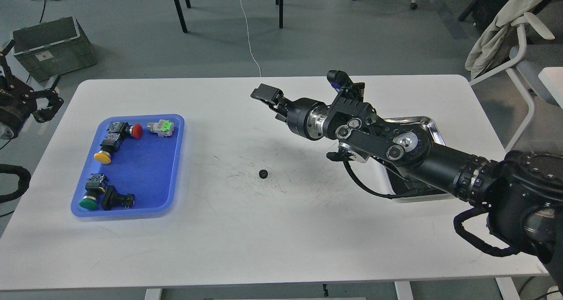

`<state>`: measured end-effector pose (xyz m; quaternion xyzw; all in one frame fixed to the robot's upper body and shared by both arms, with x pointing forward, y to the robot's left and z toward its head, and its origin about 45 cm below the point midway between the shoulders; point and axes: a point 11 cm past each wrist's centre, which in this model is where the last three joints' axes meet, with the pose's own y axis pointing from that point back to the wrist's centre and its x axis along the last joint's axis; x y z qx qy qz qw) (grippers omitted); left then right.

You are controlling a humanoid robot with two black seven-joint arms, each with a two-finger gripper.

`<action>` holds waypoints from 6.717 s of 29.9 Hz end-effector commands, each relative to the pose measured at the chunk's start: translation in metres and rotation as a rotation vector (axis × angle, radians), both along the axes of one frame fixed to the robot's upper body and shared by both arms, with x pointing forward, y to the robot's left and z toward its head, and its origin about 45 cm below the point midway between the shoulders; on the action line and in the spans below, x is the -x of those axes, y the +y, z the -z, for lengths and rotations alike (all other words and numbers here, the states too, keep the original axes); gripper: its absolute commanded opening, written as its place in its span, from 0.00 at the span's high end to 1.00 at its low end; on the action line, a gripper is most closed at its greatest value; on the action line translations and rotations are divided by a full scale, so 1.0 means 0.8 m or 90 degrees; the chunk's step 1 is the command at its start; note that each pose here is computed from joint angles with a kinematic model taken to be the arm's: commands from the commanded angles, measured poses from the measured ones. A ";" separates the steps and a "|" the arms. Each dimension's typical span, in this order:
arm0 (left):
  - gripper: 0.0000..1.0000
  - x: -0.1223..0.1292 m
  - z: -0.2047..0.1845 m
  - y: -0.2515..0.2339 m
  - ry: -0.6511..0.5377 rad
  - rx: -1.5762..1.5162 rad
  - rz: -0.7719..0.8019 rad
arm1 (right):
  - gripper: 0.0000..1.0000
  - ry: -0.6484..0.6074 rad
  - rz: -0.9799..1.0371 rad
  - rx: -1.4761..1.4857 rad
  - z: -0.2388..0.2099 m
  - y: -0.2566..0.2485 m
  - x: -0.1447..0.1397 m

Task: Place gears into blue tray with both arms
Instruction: 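Lower the black gear onto the table and open the right gripper, then retract the right arm back over the steel tray, then reach the left gripper to the black gear and grasp it, then carry the black gear with the left gripper into the blue tray, then release the gear in the blue tray and lift the left arm, then reach the right gripper into the steel tray and grasp another black gear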

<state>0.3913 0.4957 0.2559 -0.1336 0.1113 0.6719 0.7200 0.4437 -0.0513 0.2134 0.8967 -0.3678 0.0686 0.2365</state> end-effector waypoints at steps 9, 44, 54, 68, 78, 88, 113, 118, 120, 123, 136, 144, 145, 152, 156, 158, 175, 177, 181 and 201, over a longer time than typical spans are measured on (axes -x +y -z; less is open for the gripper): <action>0.01 0.026 -0.065 -0.052 0.025 -0.212 0.190 | 0.01 0.061 0.216 -0.308 -0.060 -0.128 -0.049; 0.04 0.080 0.167 -0.397 -0.256 -1.150 0.603 | 0.01 0.159 0.492 -0.634 0.038 -0.441 0.056; 0.08 0.078 0.199 -0.427 -0.236 -1.123 0.599 | 0.01 0.162 0.506 -0.628 0.042 -0.442 0.057; 0.38 0.076 0.223 -0.420 -0.194 -1.137 0.594 | 0.01 0.167 0.510 -0.629 0.045 -0.439 0.058; 0.70 0.078 0.229 -0.418 -0.186 -1.141 0.600 | 0.01 0.168 0.511 -0.628 0.046 -0.439 0.058; 0.91 0.081 0.229 -0.428 -0.193 -1.130 0.603 | 0.01 0.172 0.511 -0.625 0.049 -0.438 0.060; 0.93 0.021 0.092 -0.236 -0.168 -1.256 0.417 | 0.01 0.168 0.510 -0.626 0.044 -0.436 0.055; 0.93 0.038 0.085 -0.156 -0.053 -1.233 0.385 | 0.01 0.165 0.507 -0.626 0.041 -0.435 0.053; 0.93 0.052 0.096 -0.136 -0.006 -1.209 0.386 | 0.01 0.163 0.507 -0.625 0.039 -0.436 0.052; 0.93 0.065 0.108 -0.120 0.032 -1.194 0.387 | 0.01 0.163 0.509 -0.624 0.040 -0.438 0.053; 0.93 0.073 0.175 -0.106 0.129 -1.181 0.389 | 0.01 0.170 0.509 -0.615 0.045 -0.436 0.054; 0.87 0.074 0.205 -0.118 0.152 -1.169 0.403 | 0.01 0.171 0.509 -0.614 0.046 -0.435 0.054; 0.84 0.075 0.207 -0.120 0.150 -1.171 0.411 | 0.01 0.171 0.509 -0.614 0.046 -0.435 0.054; 0.34 0.071 0.203 -0.122 0.141 -1.168 0.398 | 0.01 0.171 0.509 -0.614 0.046 -0.435 0.054; 0.09 0.050 0.180 -0.131 0.102 -1.172 0.371 | 0.01 0.170 0.508 -0.615 0.045 -0.434 0.054; 0.06 0.033 0.158 -0.136 0.071 -1.178 0.350 | 0.01 0.169 0.506 -0.615 0.043 -0.433 0.052; 0.03 -0.090 -0.078 -0.167 -0.002 -0.559 0.061 | 0.01 0.131 0.442 -0.617 -0.006 -0.419 0.034; 0.03 -0.097 -0.093 -0.176 -0.012 -0.453 0.048 | 0.01 0.113 0.411 -0.603 -0.031 -0.418 0.035; 0.02 -0.107 -0.086 -0.199 -0.001 -0.251 0.077 | 0.01 0.075 0.336 -0.561 -0.086 -0.407 0.040; 0.02 -0.099 0.007 -0.221 0.078 -0.033 0.178 | 0.01 -0.074 0.000 0.383 -0.093 -0.410 0.143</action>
